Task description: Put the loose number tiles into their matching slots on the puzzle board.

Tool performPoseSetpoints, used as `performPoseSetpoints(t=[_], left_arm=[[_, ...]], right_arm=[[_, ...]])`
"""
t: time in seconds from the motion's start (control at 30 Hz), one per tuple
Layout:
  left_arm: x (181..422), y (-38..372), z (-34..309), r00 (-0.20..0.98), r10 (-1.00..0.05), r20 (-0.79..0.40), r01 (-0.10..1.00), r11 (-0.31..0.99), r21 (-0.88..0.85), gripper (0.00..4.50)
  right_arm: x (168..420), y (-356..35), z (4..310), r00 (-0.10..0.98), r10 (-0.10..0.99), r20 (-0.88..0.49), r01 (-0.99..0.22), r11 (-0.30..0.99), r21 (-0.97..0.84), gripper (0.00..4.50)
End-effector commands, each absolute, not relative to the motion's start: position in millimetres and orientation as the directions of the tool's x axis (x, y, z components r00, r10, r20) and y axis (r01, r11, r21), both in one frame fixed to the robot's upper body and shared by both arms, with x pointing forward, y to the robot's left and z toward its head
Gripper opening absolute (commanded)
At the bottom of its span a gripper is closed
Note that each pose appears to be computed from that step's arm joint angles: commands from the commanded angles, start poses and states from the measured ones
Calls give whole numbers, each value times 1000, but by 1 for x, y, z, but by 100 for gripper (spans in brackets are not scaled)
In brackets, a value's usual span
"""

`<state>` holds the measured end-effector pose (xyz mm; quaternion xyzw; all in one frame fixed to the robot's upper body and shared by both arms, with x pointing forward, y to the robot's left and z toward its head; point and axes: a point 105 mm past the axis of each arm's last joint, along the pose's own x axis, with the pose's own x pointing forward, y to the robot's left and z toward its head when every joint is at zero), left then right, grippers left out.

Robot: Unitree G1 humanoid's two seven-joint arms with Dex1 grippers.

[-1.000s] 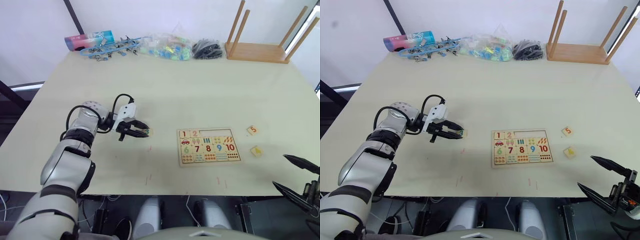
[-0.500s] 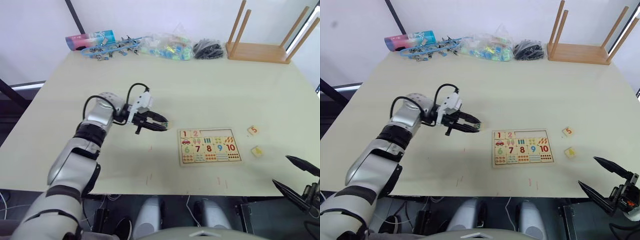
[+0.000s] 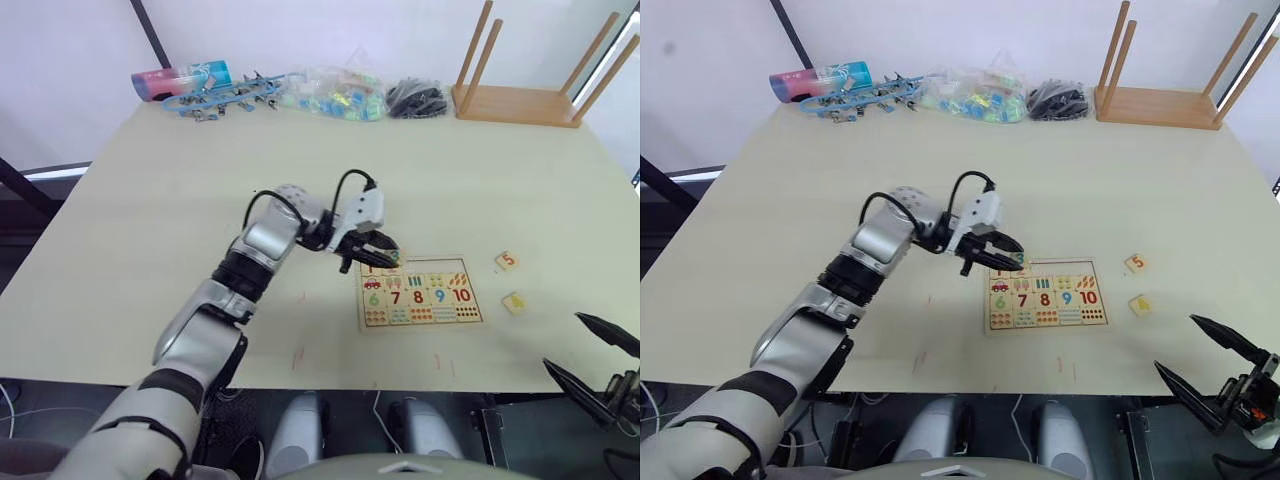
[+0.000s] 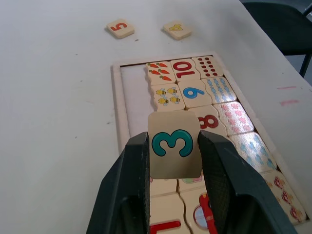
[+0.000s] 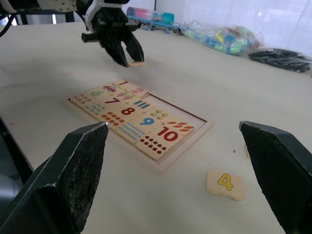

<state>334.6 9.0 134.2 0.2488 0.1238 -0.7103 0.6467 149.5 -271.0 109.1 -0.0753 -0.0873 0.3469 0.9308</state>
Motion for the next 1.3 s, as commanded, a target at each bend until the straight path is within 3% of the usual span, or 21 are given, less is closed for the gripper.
performPoseSetpoints(t=[0.03, 0.3, 1.3], left_arm=[[331, -5, 142, -3, -835, -551, 970, -137, 202, 98], [333, -27, 134, 79, -798, -597, 975, -64, 214, 98], [347, -35, 125, 131, -764, -632, 968, -39, 247, 98]], right_arm=[[148, -272, 122, 752, 642, 150, -603, 762, -237, 450], [148, -267, 120, 750, 645, 145, -607, 759, -235, 450], [146, -265, 117, 753, 644, 136, -605, 758, -244, 450]])
